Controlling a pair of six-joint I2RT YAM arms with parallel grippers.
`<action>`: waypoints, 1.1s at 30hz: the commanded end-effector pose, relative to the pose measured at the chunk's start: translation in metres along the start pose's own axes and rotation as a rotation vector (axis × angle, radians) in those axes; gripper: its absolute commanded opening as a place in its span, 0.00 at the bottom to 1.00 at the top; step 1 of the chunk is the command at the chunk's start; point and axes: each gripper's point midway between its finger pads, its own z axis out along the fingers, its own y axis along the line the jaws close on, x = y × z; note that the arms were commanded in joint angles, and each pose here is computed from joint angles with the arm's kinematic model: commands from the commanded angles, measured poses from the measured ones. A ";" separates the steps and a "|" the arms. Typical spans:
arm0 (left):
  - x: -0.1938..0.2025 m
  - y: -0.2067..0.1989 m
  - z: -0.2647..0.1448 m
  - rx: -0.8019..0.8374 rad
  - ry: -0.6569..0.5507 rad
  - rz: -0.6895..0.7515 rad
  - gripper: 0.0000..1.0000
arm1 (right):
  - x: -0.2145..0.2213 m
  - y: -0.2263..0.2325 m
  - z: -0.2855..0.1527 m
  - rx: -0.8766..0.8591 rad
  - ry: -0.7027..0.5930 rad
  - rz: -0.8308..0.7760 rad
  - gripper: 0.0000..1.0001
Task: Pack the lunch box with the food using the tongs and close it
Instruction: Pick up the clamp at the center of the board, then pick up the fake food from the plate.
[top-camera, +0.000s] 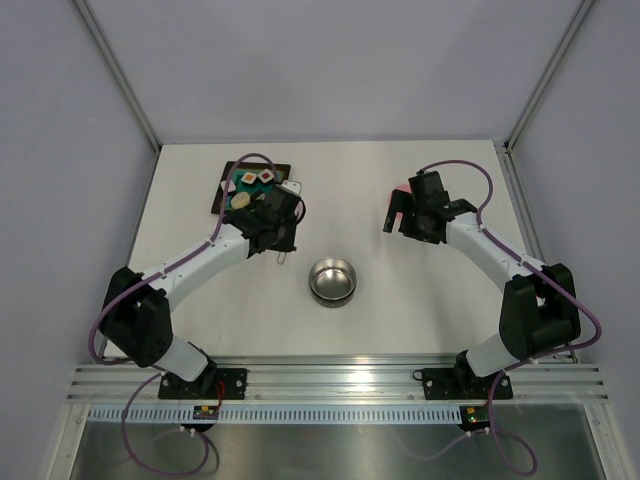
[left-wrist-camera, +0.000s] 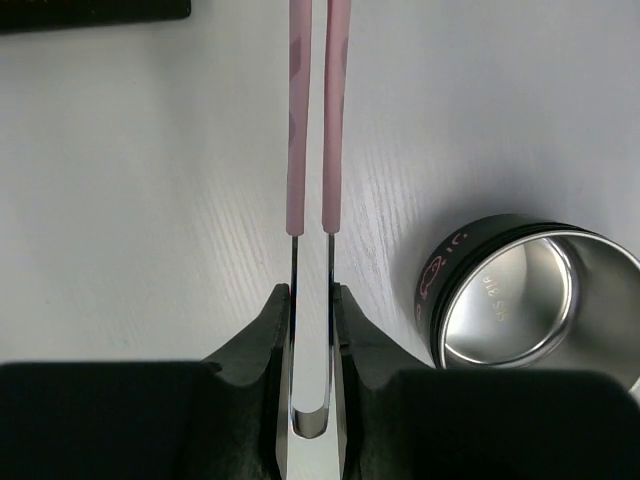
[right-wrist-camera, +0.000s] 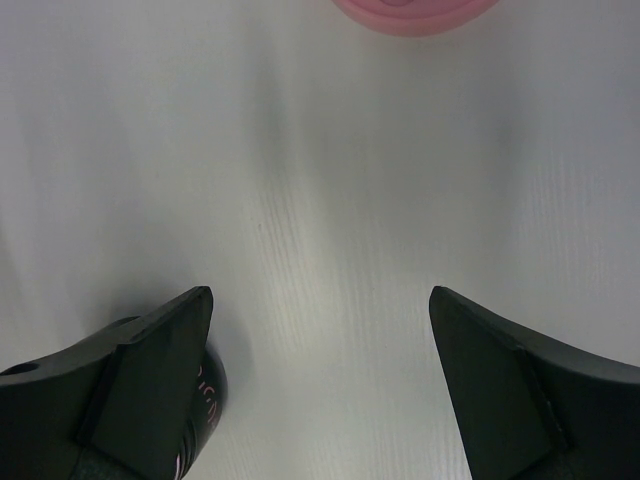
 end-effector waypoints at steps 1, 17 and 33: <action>-0.013 0.007 -0.030 0.012 0.003 0.049 0.03 | -0.009 0.007 -0.005 -0.026 -0.032 -0.007 0.97; -0.036 0.038 -0.045 -0.021 -0.007 0.011 0.18 | -0.021 0.003 -0.032 -0.022 -0.093 -0.017 0.97; -0.052 0.091 -0.023 -0.126 0.108 -0.113 0.17 | -0.034 0.000 -0.063 -0.021 -0.163 -0.016 0.98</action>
